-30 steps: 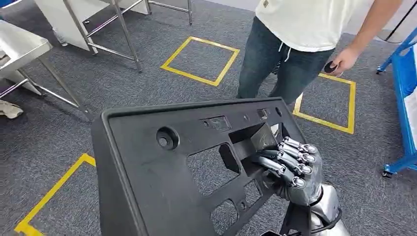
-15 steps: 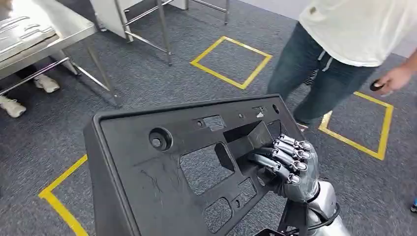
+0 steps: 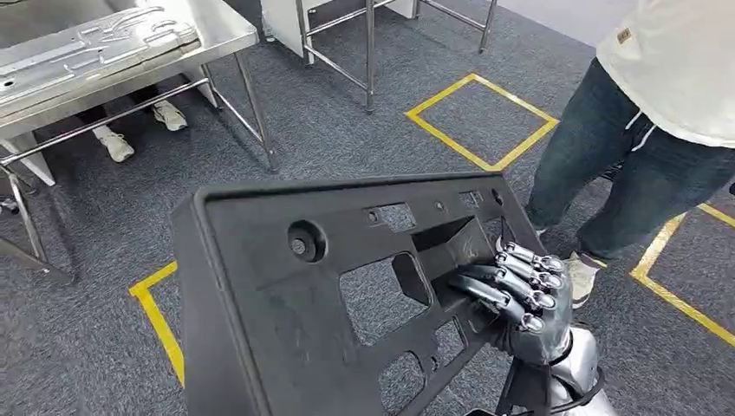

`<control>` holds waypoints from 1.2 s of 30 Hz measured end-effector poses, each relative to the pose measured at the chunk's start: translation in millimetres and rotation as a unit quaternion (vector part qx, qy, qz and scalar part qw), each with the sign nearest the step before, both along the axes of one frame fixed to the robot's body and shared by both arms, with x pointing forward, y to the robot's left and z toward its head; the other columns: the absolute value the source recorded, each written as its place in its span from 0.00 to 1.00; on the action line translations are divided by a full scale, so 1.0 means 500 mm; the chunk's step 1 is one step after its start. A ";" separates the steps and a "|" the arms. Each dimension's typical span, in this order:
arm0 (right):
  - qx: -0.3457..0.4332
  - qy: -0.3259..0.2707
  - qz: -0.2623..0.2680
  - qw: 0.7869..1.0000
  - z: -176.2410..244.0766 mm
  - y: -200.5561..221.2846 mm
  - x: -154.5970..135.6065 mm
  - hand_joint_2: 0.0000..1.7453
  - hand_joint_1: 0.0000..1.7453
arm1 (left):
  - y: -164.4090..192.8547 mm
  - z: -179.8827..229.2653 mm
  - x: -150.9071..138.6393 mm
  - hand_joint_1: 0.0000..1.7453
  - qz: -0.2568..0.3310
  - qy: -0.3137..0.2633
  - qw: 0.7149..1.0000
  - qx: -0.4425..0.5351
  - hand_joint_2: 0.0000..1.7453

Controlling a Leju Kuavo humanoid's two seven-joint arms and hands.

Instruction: Take the parts from the cabinet and place them on the table.

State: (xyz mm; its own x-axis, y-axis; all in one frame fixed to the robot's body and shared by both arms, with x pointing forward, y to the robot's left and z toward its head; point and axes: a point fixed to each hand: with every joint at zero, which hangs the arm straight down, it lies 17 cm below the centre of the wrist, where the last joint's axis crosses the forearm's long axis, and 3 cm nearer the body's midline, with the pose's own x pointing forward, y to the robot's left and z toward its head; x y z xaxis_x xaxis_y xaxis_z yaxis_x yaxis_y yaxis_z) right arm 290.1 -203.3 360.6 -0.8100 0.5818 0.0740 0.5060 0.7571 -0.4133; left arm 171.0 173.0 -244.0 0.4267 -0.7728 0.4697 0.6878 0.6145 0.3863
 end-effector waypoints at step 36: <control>0.047 0.061 0.032 0.997 -0.040 0.012 0.007 1.00 1.00 | 0.066 -0.011 0.000 0.00 0.060 0.015 0.998 0.002 1.00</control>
State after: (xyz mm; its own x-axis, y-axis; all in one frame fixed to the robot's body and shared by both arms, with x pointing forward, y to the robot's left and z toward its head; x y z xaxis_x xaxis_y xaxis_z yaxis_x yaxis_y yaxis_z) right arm 293.8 -197.2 340.8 -0.8265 0.5157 0.2258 0.4068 0.8242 -0.3939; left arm 171.1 206.2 -249.5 0.5301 -0.7170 0.4526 0.6212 0.6917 0.3683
